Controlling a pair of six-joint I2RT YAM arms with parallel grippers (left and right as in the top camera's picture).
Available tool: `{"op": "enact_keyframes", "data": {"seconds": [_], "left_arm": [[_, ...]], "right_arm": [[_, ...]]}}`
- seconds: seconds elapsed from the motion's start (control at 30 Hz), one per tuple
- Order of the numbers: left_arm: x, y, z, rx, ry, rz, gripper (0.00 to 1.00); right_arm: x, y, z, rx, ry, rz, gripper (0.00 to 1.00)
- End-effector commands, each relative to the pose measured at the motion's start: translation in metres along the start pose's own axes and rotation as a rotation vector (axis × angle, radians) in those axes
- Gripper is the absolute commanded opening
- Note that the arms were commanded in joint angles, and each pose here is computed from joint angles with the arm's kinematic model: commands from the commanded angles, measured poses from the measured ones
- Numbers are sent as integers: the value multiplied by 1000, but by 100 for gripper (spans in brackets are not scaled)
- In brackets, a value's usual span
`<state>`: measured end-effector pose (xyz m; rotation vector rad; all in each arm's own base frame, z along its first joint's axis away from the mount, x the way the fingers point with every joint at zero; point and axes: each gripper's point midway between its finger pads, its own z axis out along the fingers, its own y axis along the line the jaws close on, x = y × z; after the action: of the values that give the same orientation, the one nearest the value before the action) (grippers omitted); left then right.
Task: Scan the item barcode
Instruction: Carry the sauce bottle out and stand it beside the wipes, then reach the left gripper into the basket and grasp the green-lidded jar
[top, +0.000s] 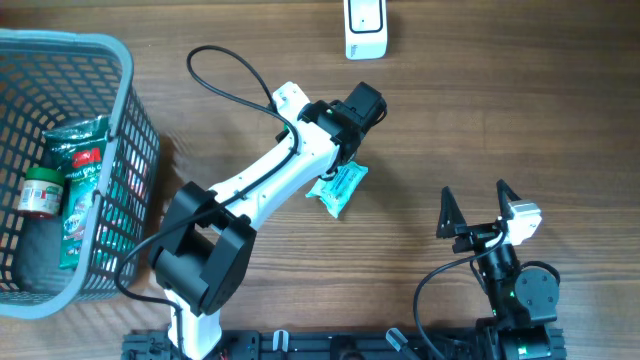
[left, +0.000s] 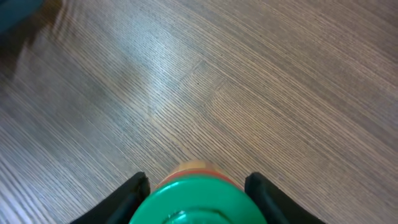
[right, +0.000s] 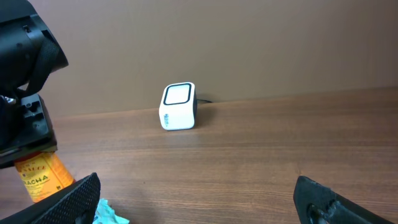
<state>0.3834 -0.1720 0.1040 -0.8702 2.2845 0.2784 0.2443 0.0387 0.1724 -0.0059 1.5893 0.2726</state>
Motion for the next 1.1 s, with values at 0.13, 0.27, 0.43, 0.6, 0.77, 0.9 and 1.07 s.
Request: {"op": "enact_keyframes", "data": {"seconds": [0.13,0.27,0.43,0.6,0.77,0.9,1.07], "left_arm": [[15,-4,2,27,62,-8,59],[5,-5,-10,61,55,80,66],[-35,-5,-56,182,13,68,100],[-110,14,-136,368,-116,91,100],[-195,92,-188,420,-278,-131,100],[-245,187,-203,340,-387,-341,100],[-262,292,-186,54,-443,-510,100]], "right_arm": [[-1,0,0,6,-5,-13,100],[0,1,0,0,-4,-13,100],[0,1,0,0,-4,-12,100],[0,1,0,0,-4,-13,100],[0,1,0,0,-4,-12,100],[0,1,0,0,-4,-13,100],[0,1,0,0,-4,-13,100]]}}
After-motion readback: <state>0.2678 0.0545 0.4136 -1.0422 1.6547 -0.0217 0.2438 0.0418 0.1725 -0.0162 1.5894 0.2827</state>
